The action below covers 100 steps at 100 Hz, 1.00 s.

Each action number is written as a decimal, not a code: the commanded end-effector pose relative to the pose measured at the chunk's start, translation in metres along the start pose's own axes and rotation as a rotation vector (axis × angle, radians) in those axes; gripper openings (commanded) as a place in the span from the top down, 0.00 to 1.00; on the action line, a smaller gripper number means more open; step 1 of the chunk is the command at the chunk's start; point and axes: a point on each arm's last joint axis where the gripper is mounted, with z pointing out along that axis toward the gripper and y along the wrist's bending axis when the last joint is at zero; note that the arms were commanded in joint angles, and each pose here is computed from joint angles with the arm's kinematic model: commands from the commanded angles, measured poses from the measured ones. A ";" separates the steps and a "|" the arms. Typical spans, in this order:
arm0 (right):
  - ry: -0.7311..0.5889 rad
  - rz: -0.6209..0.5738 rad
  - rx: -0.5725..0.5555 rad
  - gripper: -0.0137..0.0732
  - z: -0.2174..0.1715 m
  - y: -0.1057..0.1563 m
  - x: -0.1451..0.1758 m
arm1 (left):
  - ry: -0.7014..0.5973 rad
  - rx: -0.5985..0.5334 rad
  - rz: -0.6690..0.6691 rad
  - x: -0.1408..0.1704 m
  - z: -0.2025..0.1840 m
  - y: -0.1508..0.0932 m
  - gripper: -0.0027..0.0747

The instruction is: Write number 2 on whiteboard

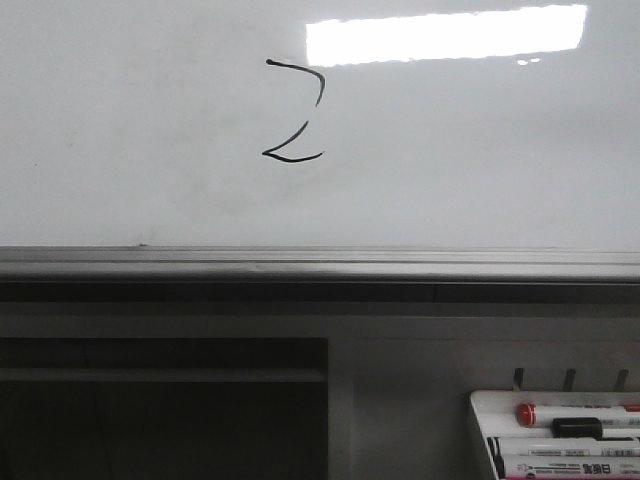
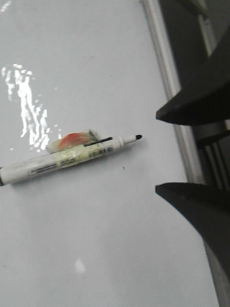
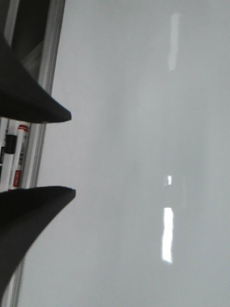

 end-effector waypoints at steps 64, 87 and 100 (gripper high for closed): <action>-0.351 -0.043 -0.049 0.93 0.009 0.003 0.046 | -0.428 -0.067 -0.241 0.058 0.029 -0.005 0.99; -0.343 -0.043 -0.049 0.93 0.010 0.003 0.049 | -0.387 -0.049 -0.236 0.076 0.032 -0.010 0.99; -0.343 -0.043 -0.049 0.93 0.010 0.003 0.049 | -0.473 -0.046 -0.235 0.091 0.016 -0.013 0.99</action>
